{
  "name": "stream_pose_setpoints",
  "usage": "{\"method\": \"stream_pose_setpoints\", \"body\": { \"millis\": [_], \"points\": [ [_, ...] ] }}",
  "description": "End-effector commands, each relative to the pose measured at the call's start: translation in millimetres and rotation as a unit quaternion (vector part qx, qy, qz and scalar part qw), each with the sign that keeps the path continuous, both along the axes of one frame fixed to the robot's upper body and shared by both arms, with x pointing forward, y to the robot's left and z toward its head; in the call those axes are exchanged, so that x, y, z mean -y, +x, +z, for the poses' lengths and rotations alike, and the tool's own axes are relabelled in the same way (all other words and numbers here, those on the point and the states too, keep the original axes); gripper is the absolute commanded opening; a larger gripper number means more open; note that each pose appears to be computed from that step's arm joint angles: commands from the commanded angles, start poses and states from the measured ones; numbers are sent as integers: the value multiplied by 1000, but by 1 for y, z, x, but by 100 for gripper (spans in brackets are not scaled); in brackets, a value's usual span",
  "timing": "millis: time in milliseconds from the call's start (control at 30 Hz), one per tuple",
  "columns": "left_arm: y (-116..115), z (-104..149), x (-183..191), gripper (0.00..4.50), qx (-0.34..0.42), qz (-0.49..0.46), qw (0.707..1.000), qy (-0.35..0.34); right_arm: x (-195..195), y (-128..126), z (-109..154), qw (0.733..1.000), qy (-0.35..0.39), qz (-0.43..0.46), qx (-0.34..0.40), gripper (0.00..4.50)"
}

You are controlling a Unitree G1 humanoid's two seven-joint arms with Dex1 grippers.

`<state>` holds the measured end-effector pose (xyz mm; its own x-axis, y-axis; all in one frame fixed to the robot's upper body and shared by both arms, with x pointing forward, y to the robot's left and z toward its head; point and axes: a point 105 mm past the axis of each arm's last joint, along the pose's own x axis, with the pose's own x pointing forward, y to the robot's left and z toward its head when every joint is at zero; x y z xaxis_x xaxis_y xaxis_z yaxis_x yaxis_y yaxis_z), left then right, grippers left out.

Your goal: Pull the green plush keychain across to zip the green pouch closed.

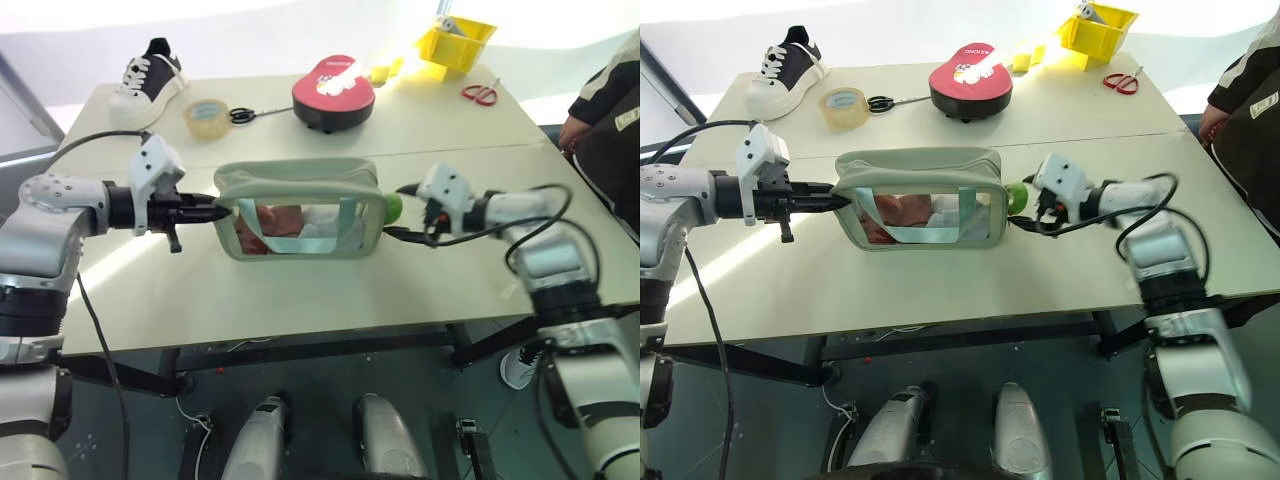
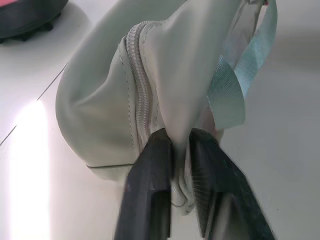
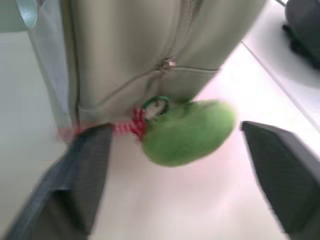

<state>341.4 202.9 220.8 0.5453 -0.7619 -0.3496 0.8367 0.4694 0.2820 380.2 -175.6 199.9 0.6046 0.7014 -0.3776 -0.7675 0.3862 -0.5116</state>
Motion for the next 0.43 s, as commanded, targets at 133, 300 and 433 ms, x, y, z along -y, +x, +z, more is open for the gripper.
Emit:
{"method": "stream_pose_setpoints", "body": {
  "millis": [133, 300, 433],
  "points": [
    [-7, 36, -20, 423, 26, 20, 999, -32, 10, -16, 63, 999, 4, 40, 32, 450],
    [-10, 62, -32, 442, 50, 51, 996, -57, 2, -26, 85, 997, 27, 62, 33, 450],
    [-11, 76, -47, 442, 68, 71, 993, -60, -13, -37, 94, 994, 61, 87, 23, 450]
  ]
}}
